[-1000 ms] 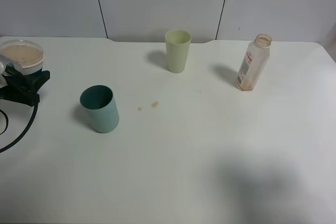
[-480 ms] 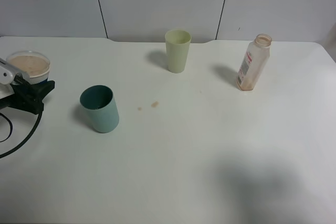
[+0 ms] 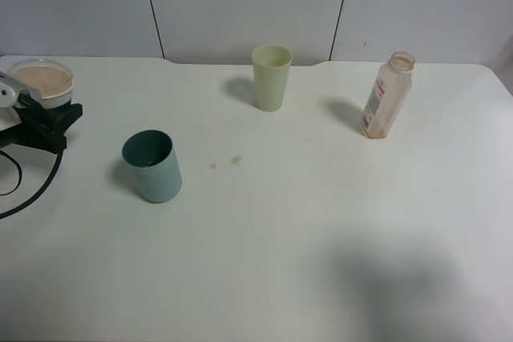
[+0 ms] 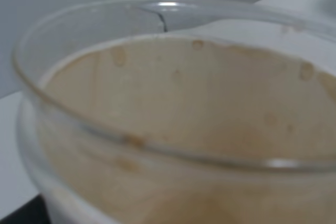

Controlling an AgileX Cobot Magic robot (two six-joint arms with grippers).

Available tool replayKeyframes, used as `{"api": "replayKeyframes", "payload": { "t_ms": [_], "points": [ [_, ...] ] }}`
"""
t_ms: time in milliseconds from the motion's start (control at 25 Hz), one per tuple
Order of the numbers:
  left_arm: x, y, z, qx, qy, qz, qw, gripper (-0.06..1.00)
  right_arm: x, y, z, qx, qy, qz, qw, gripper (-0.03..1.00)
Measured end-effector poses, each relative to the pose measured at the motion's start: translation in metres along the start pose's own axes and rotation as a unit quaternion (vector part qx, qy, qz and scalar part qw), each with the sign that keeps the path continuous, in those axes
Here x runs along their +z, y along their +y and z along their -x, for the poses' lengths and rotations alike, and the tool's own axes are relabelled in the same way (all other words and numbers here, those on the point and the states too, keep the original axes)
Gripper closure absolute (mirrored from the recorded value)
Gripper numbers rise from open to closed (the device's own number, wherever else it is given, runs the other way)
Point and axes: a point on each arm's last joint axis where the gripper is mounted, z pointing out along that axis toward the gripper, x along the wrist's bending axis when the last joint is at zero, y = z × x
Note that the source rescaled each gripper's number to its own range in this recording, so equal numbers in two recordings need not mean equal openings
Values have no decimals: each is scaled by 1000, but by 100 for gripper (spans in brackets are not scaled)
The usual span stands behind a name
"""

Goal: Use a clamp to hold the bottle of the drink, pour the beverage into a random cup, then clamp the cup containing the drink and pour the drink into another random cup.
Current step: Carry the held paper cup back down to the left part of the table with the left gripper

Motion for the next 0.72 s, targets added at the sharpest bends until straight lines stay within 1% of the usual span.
{"api": "replayKeyframes", "payload": {
  "t_ms": [160, 280, 520, 720],
  "points": [
    [7, -4, -4, -13, -5, 0, 1000, 94, 0, 0, 0, 0, 0, 0, 1000, -3],
    [14, -4, -3, -14, -15, 2, 1000, 94, 0, 0, 0, 0, 0, 0, 1000, -3],
    [40, -4, 4, -11, -44, 13, 999, 94, 0, 0, 0, 0, 0, 0, 1000, -3],
    [61, -7, 14, -15, -68, 17, 997, 94, 0, 0, 0, 0, 0, 0, 1000, -3]
  ]
}}
